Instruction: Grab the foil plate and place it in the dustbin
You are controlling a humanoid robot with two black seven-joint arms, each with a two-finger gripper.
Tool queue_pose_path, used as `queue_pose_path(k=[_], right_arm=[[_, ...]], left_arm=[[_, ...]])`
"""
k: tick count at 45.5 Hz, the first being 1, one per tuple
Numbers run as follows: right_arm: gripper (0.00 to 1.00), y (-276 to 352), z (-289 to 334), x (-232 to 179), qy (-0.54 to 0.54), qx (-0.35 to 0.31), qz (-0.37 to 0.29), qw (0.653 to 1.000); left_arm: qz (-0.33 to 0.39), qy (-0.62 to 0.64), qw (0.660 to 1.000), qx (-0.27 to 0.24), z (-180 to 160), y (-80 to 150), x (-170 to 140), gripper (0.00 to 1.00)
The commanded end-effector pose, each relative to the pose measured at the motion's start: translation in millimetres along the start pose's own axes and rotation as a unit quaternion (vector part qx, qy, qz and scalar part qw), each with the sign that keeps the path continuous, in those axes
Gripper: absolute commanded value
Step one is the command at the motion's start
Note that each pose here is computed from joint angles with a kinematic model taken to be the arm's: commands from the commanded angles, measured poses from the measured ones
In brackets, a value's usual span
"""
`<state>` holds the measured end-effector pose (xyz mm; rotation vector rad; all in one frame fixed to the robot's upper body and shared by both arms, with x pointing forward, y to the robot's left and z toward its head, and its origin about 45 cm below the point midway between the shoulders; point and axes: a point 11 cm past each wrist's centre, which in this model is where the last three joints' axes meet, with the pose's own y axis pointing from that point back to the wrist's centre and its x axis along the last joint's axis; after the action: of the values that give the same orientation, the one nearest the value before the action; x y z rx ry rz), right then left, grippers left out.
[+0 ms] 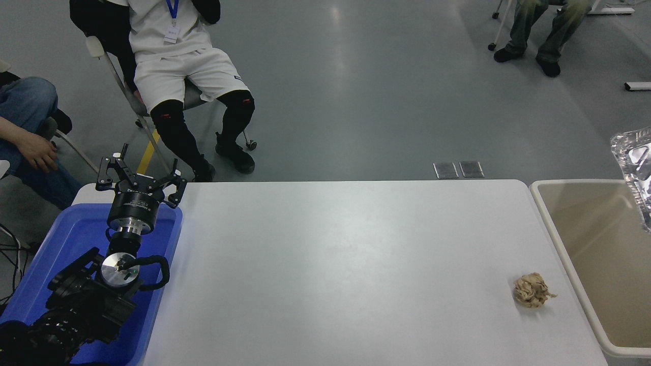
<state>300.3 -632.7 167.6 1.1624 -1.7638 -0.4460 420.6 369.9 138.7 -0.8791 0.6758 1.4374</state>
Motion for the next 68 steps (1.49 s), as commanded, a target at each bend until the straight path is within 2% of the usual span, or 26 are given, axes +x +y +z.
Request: queue_pose_path(k=[1,20,61,62,63,64,66,68], right_arm=[[0.0,-16,36,-28,-0.037,-0.026,0.028,0.999],[0.0,-30,62,-81,-0.028,-0.052,0.032,0.998],[0.0,-29,75,-74,-0.016,-0.064,0.047,0.997],[0.1,-29,75,-75,-0.014,-0.064,0.047,0.997],[0.24,-29,75,-73,-0.013,-0.064,0.049,0.997],[0.47,-29,76,-69,-0.013,-0.065,0.057,0.996],[0.63,-28,76,-66,-0.013,-0.065,0.069,0.995],[0.74,-28,76,-64,-0.015,-0.065,0.08,0.995]], left_arm=[[0.0,0.0,1.0,0.0,0,0,0,0.99],[0.0,0.0,1.0,0.0,0,0,0,0.99],[0.0,0.0,1.0,0.0,0,0,0,0.99],[-0.001,0.0,1.0,0.0,0,0,0,0.99],[-0.001,0.0,1.0,0.0,0,0,0,0.99],[0.0,0.0,1.0,0.0,0,0,0,0.99],[0.0,0.0,1.0,0.0,0,0,0,0.99],[0.0,0.0,1.0,0.0,0,0,0,0.99]])
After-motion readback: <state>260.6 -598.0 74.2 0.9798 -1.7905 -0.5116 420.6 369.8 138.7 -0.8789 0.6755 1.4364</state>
